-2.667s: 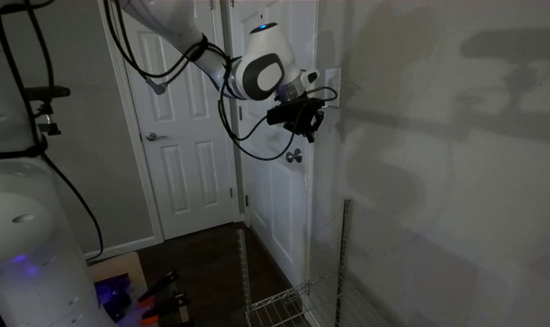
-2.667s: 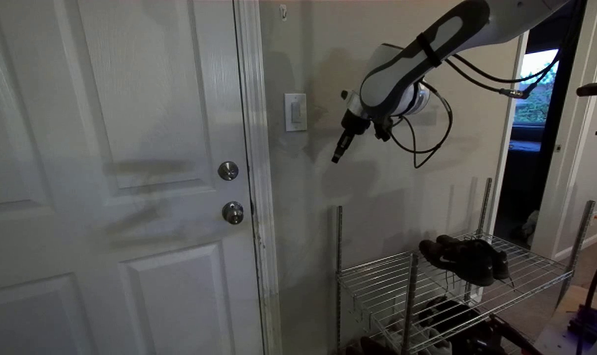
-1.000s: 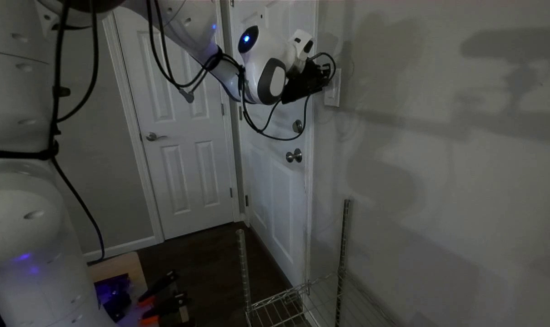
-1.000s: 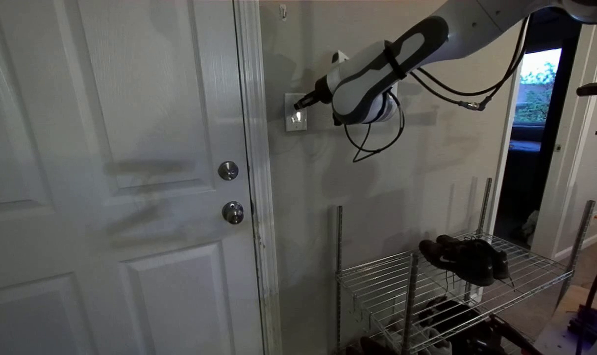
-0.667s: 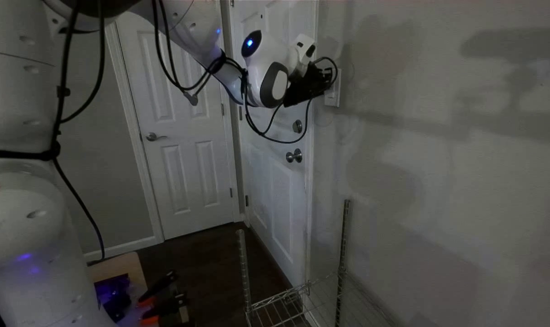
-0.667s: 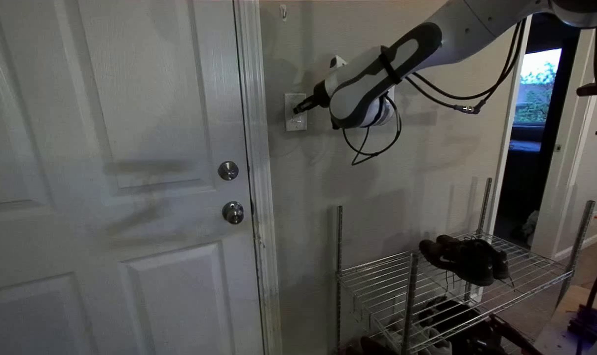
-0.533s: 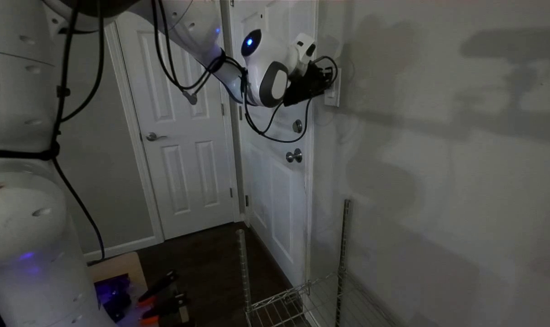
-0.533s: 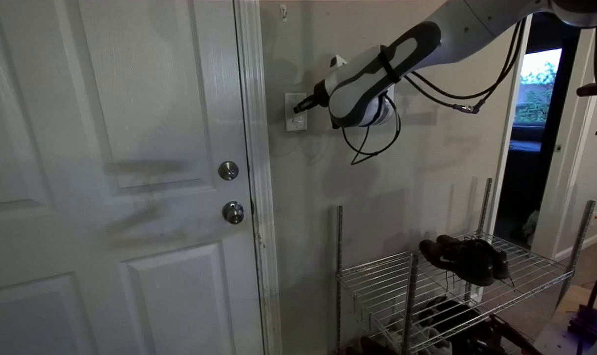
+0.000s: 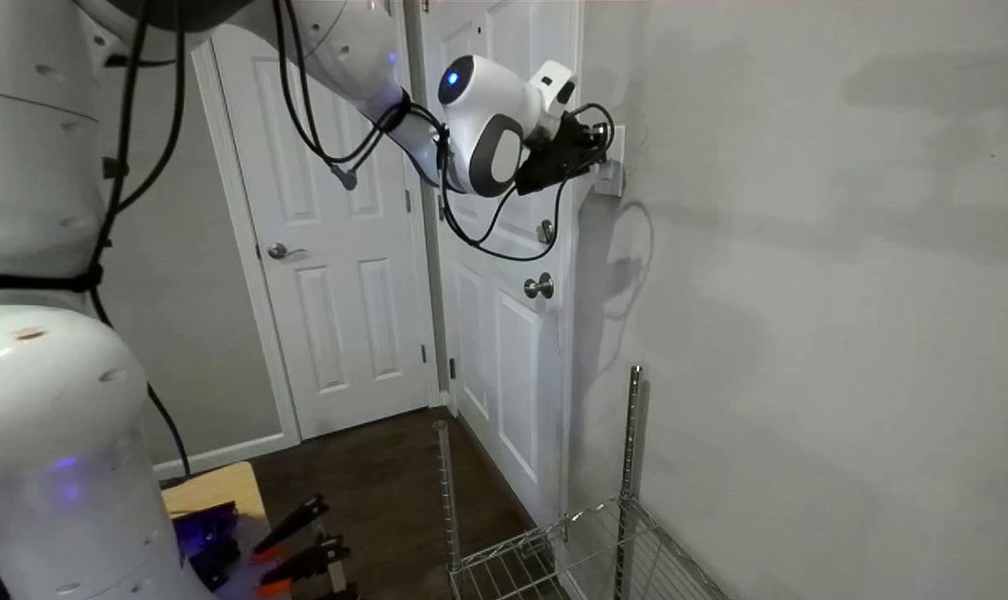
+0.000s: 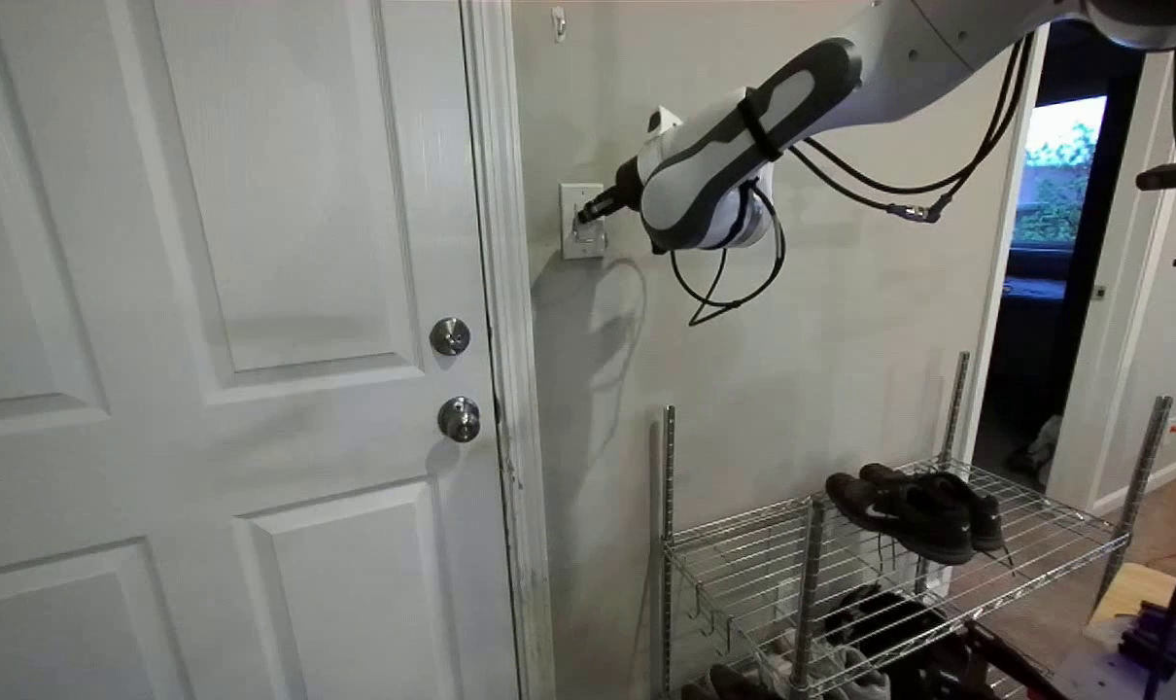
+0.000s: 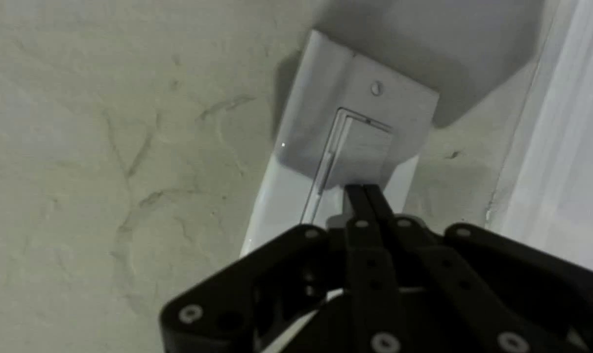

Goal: Turn on the light

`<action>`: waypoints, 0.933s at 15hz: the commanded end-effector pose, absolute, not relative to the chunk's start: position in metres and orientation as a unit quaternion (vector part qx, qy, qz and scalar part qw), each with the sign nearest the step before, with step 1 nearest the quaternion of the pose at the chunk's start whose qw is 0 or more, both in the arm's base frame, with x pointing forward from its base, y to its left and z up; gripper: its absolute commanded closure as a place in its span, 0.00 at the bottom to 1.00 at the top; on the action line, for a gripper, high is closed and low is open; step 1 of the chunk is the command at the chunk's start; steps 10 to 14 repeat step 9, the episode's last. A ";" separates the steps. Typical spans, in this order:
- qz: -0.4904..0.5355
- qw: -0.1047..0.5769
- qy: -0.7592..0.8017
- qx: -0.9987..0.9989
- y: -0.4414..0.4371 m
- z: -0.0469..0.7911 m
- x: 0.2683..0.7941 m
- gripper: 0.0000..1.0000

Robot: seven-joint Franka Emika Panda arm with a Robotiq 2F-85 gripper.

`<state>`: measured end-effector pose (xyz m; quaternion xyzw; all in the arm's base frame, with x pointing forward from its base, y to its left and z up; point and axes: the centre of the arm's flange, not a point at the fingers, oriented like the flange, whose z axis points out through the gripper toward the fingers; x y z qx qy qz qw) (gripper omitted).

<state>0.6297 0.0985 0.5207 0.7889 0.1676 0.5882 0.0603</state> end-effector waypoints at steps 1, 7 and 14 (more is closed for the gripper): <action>0.595 0.052 0.145 0.789 0.109 0.515 0.598 0.96; 0.601 0.034 0.104 0.792 0.109 0.524 0.588 0.97; 0.601 0.028 0.099 0.793 0.114 0.523 0.587 0.97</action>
